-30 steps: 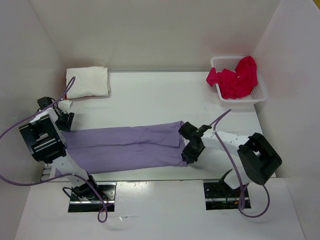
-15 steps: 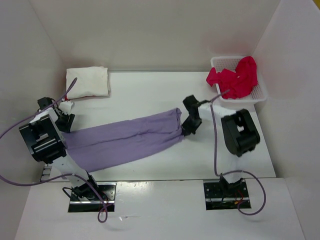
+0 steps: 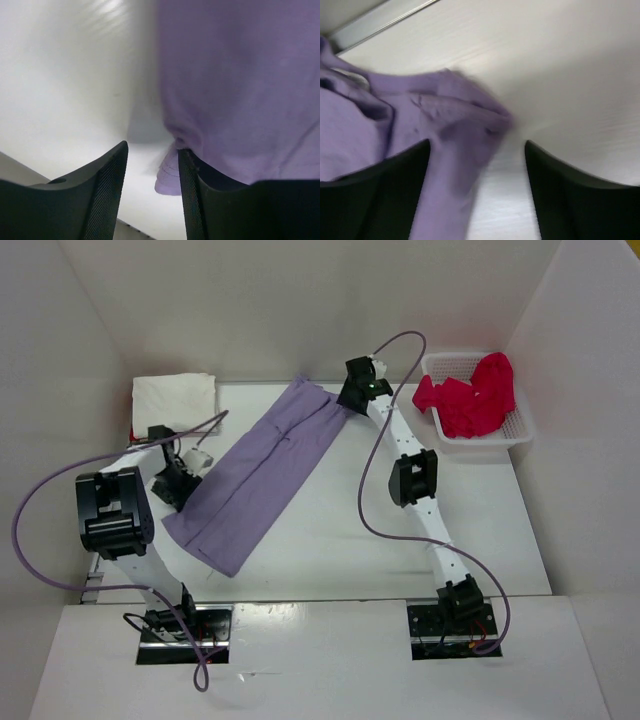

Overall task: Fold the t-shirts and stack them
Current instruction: Rotate the tshirt 90 degrees

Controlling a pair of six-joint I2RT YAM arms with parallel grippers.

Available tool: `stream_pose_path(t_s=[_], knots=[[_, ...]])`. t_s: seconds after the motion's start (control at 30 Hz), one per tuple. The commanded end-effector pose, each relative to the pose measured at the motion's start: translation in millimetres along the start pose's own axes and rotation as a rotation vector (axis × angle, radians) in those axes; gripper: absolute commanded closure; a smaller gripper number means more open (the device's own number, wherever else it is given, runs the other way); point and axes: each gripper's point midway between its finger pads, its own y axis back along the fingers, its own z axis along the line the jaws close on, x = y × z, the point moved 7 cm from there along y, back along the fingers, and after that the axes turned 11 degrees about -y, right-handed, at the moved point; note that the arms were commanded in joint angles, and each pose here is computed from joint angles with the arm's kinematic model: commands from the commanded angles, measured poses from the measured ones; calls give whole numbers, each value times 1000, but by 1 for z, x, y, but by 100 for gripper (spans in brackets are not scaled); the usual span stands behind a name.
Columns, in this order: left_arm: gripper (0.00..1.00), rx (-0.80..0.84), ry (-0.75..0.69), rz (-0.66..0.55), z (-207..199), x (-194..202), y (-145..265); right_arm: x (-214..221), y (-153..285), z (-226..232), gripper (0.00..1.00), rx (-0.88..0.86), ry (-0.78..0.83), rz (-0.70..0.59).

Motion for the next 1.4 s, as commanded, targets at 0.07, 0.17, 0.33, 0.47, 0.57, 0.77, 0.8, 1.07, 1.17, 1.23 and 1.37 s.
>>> stream_pose_path(t_s=[0.07,0.17,0.33,0.47,0.57,0.77,0.8,1.07,1.17,1.23,1.37], knots=[[47,237,-71,148,-58,19,-16,-31,56,2,0,86,145,-94],[47,296,-107,113,-69,22,-6,-61,107,12,0,74,141,-135],[47,255,-110,84,-73,25,8,-79,215,25,0,111,207,-223],[43,185,-20,44,-71,36,20,34,278,38,0,71,425,-88],[42,160,33,14,-67,37,25,139,336,40,0,-131,489,74],[41,121,22,-78,-74,36,46,283,381,18,29,-277,394,429],[41,118,21,-80,-76,37,47,306,395,17,31,-322,386,534],[39,47,8,-52,-74,42,47,382,370,1,32,-265,369,719],[39,50,19,-73,-75,40,49,391,370,3,31,-266,331,741],[39,53,18,-82,-78,40,49,402,366,1,31,-247,339,756],[37,58,9,-90,-78,40,49,418,351,-11,31,-171,341,794]])
